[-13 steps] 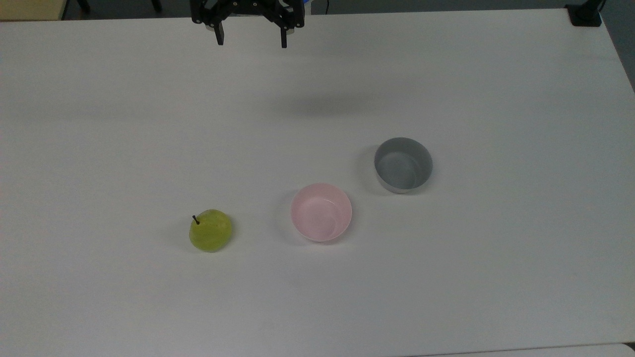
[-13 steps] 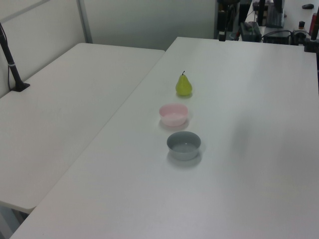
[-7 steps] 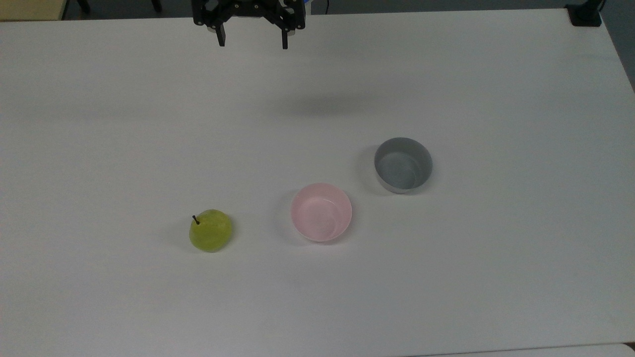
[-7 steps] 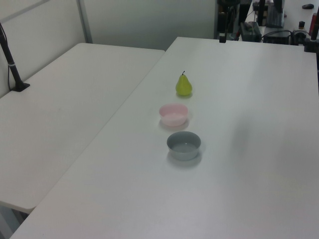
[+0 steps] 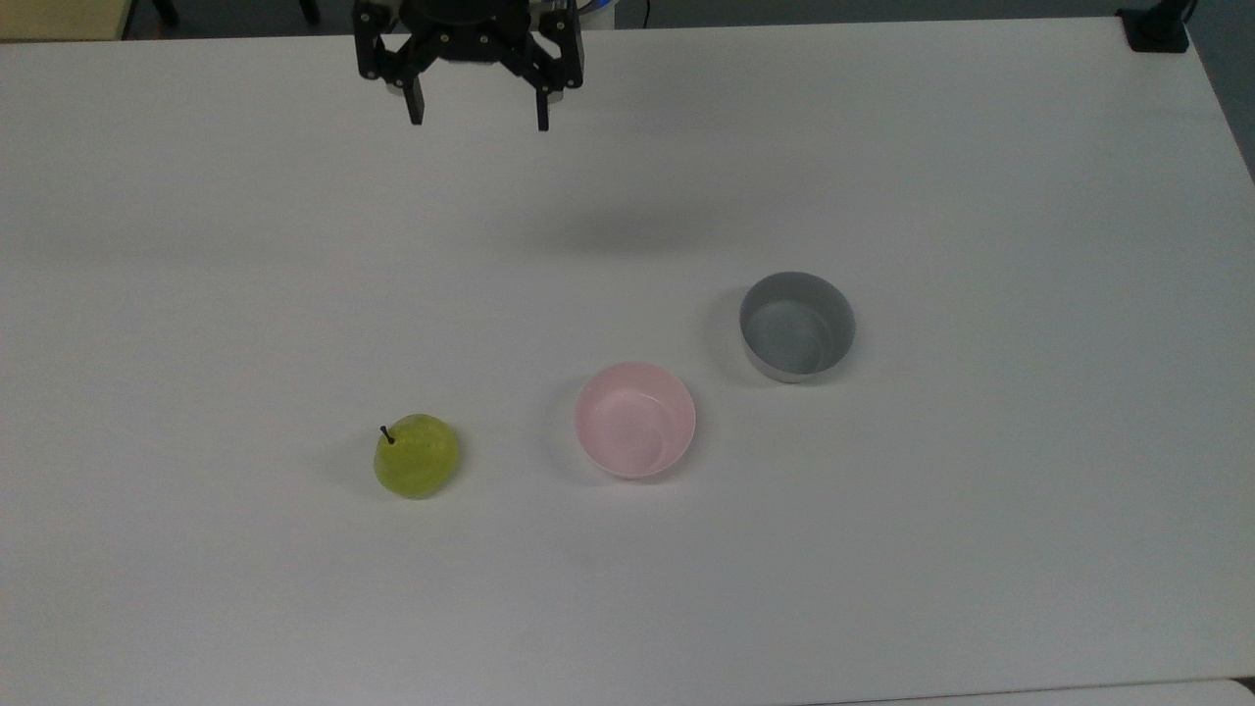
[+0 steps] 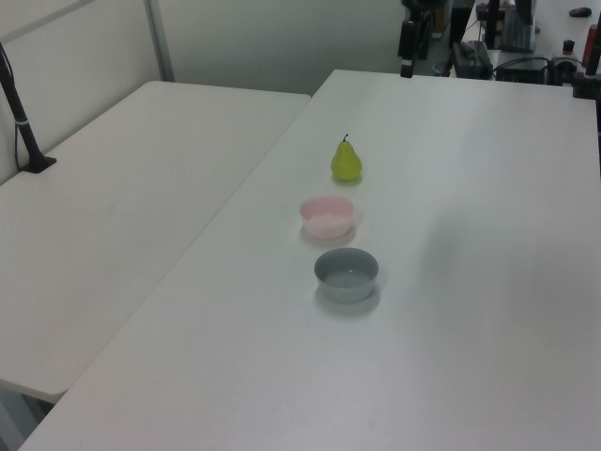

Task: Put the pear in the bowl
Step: 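Move the open gripper down over the green pear, then close the gripper around the green pear, then lift the pear and carry it over the pink bowl, then lower the held pear into the pink bowl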

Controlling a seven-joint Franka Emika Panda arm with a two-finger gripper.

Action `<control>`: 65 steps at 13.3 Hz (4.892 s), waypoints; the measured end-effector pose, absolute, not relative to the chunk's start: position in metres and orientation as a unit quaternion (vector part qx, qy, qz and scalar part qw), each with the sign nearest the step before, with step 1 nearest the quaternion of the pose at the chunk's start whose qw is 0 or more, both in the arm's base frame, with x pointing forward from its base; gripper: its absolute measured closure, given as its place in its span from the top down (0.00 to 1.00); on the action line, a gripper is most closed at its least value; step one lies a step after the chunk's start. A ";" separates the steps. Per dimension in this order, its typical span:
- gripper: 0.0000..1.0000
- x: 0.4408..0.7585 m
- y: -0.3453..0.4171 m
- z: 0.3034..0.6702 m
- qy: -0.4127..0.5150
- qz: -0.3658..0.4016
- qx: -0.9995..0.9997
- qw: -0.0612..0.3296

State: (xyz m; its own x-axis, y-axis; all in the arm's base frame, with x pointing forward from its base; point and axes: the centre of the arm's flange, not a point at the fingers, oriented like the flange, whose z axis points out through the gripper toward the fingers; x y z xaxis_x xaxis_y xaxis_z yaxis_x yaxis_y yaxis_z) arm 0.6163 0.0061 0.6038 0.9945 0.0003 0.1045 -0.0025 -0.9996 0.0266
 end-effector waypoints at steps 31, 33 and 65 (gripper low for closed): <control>0.81 0.750 -0.054 0.315 -0.039 0.175 0.983 0.037; 0.81 0.752 -0.057 0.323 -0.041 0.181 0.982 0.037; 0.81 0.701 0.120 0.388 -0.003 0.153 0.988 -0.009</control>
State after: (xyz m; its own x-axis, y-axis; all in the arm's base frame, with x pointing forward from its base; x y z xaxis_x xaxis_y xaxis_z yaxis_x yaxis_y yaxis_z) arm 0.7007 0.1197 0.3882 0.9534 -0.0080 0.3016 -0.0027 -0.9998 -0.0179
